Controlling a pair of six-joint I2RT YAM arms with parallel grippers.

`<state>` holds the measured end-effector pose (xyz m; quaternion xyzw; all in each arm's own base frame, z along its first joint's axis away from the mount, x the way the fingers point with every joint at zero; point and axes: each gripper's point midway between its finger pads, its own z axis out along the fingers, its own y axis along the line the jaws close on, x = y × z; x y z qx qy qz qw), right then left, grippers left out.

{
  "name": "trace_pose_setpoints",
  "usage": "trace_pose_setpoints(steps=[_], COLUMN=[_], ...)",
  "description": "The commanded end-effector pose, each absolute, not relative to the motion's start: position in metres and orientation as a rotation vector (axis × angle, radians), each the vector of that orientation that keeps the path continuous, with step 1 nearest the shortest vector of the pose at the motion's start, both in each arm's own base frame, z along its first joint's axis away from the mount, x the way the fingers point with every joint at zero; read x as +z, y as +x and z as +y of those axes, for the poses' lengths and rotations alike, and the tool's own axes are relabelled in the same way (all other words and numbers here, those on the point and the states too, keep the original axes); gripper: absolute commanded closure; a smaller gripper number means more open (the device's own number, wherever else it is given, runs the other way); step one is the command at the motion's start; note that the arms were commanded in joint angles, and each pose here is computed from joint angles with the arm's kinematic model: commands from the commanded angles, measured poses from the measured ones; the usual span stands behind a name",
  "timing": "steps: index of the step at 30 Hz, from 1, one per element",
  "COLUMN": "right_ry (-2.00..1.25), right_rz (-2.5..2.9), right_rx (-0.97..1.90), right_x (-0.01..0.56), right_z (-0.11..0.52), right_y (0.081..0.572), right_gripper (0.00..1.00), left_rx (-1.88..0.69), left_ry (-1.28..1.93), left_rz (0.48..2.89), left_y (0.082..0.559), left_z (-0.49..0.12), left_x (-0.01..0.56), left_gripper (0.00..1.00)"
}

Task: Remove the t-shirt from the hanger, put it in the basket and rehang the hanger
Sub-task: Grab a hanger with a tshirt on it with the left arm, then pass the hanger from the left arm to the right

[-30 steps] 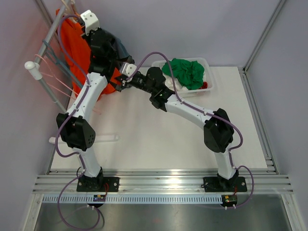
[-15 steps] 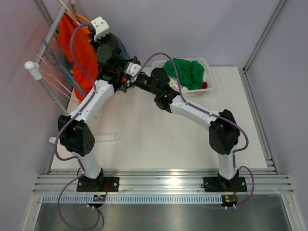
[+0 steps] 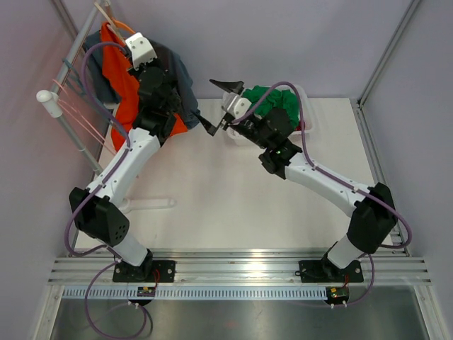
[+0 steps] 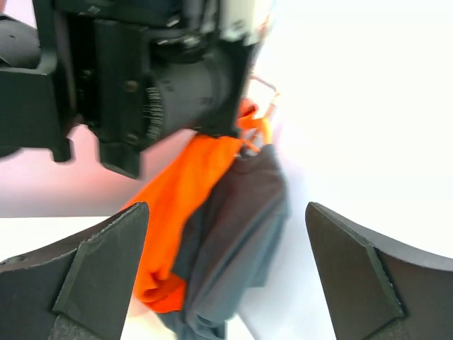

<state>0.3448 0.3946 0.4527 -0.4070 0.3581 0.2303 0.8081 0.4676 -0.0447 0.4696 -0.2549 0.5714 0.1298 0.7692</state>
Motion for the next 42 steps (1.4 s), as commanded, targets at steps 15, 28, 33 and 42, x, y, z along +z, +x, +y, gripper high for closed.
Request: trace_pose_setpoints(steps=[15,28,33,42], right_ry=[-0.55,-0.526,-0.562,-0.781], right_rz=[0.86,1.053,1.098,1.071], right_rx=[0.396,0.465,0.514,0.627], right_x=[0.507,0.496,0.491,0.469], right_z=[0.274,0.263,0.26,0.271], right_y=[0.367,0.366,0.347,0.296], right_gripper=[0.01,0.01,0.01,0.01], left_rx=[-0.233,-0.585,-0.638,-0.63], left_ry=[-0.433,0.171,0.357,0.671], left_rz=[1.355,1.333,1.275,1.268], left_y=[0.404,0.266,0.227,0.185], left_z=[-0.092,-0.143,-0.153,-0.166], left_x=[0.493,0.509,0.502,0.463], left_gripper=[1.0,1.0,1.0,1.0])
